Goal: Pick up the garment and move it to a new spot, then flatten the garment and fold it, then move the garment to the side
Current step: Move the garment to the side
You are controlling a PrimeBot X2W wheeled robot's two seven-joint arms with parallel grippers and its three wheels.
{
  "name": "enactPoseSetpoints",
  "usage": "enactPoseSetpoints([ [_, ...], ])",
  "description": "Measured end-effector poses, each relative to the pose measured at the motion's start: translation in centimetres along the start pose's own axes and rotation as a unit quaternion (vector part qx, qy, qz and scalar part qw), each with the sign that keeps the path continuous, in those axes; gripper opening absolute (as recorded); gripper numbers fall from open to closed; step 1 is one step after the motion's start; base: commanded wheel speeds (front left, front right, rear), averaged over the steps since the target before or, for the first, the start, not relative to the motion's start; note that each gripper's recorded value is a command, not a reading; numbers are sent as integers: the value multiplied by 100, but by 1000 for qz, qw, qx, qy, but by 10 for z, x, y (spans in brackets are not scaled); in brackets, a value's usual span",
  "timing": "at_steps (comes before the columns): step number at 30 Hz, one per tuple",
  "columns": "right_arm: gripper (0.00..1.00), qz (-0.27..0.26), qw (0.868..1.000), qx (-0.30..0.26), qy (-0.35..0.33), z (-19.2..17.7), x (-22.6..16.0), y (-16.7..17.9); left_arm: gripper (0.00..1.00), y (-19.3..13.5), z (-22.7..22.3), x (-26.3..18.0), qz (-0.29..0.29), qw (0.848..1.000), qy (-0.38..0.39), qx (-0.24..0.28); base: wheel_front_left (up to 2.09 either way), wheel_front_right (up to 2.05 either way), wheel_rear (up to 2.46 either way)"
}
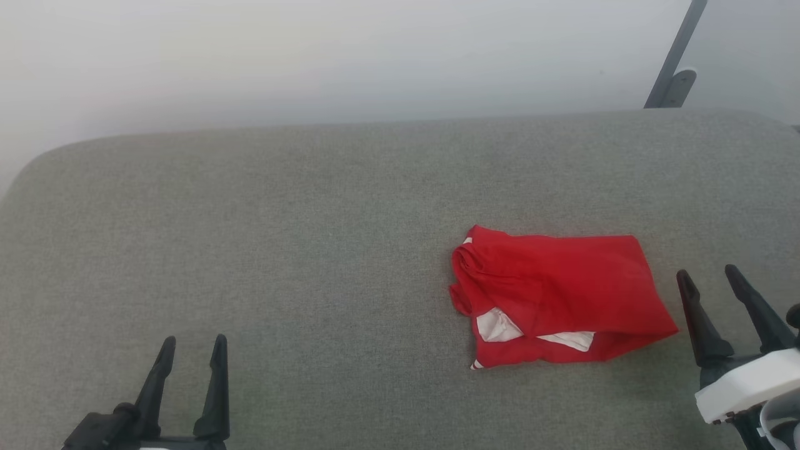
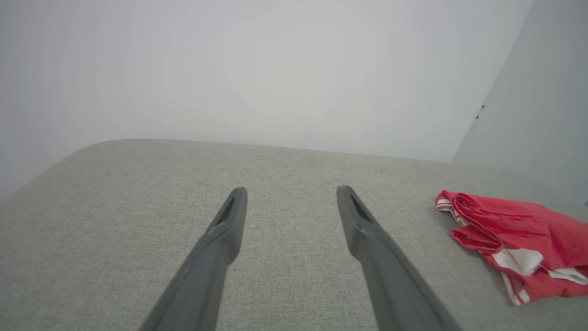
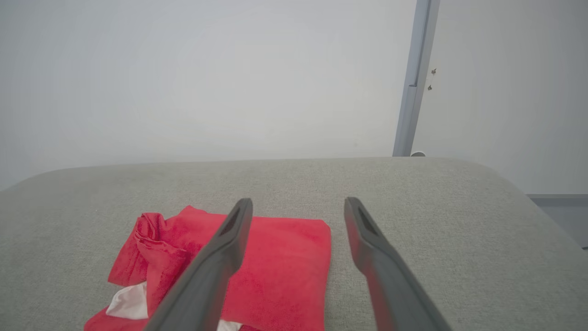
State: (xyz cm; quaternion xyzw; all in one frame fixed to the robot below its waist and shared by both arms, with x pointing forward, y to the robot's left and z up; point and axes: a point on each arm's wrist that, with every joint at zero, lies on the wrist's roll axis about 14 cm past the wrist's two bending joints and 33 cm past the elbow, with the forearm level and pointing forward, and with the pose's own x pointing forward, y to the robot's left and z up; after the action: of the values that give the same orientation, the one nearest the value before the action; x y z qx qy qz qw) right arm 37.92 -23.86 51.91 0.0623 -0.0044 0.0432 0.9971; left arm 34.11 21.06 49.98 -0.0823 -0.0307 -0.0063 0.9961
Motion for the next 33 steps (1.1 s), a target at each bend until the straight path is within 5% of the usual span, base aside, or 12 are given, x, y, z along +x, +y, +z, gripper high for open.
enactPoseSetpoints([
  [10,100,8,987,-39,153,-37,23,-7,100,-15,-4,24,-27,1000,2,4,0,0,0],
  [14,100,11,967,-57,247,-52,38,-15,100,-23,-6,41,-41,999,2,3,0,0,0],
  [22,100,27,903,-47,427,-91,49,-18,100,-38,-17,72,-66,998,8,-2,0,0,0],
  [32,100,32,859,-32,510,-143,65,-17,100,-35,-44,105,-65,997,30,-6,0,0,0],
  [33,94,34,858,-32,512,-146,66,-17,100,-34,-46,107,-64,997,32,-6,0,0,0],
])
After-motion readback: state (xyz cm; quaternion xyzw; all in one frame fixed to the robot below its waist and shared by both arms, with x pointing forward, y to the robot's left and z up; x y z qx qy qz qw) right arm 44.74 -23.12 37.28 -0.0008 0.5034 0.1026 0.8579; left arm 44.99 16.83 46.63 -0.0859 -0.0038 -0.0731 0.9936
